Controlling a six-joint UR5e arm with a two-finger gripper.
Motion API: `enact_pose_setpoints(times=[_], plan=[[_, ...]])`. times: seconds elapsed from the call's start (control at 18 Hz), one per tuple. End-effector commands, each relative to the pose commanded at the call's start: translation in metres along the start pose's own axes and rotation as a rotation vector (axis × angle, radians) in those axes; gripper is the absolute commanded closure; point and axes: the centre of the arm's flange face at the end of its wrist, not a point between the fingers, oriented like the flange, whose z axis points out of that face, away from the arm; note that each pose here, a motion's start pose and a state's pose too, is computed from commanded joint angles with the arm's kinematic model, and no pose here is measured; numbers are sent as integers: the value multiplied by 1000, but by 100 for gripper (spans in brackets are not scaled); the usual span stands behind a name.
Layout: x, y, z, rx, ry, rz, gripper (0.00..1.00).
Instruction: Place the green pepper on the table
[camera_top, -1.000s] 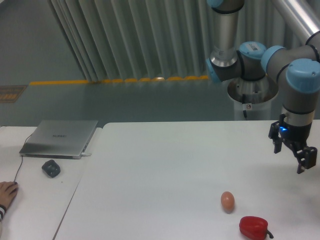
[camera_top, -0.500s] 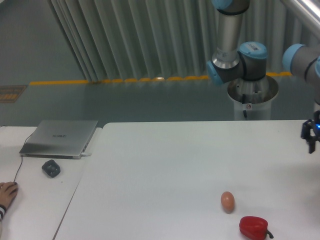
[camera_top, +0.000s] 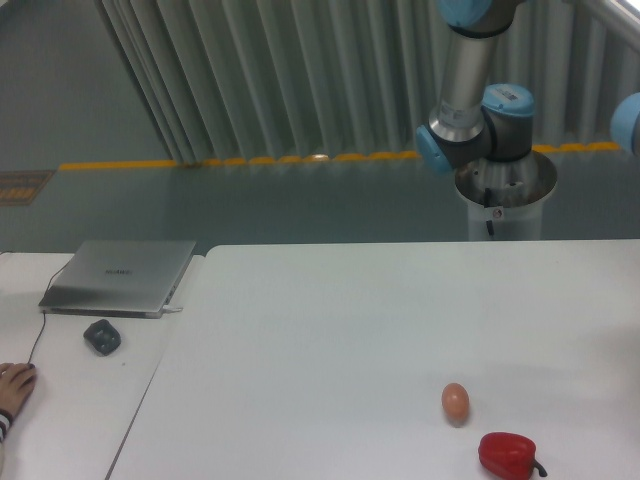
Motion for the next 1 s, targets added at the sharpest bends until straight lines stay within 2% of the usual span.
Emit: enact_pose_setpoints(times=[0.06,0.39,0.67,0.78,1.0], plan=[[-8,4,1,15,8,-46,0],[-38,19,6,54,24,-85,0],[-58,26,23,59,-7,-96,0],[-63,33,24,54,-6,-45,0],[-68,37,26,52,-5,-41,0]])
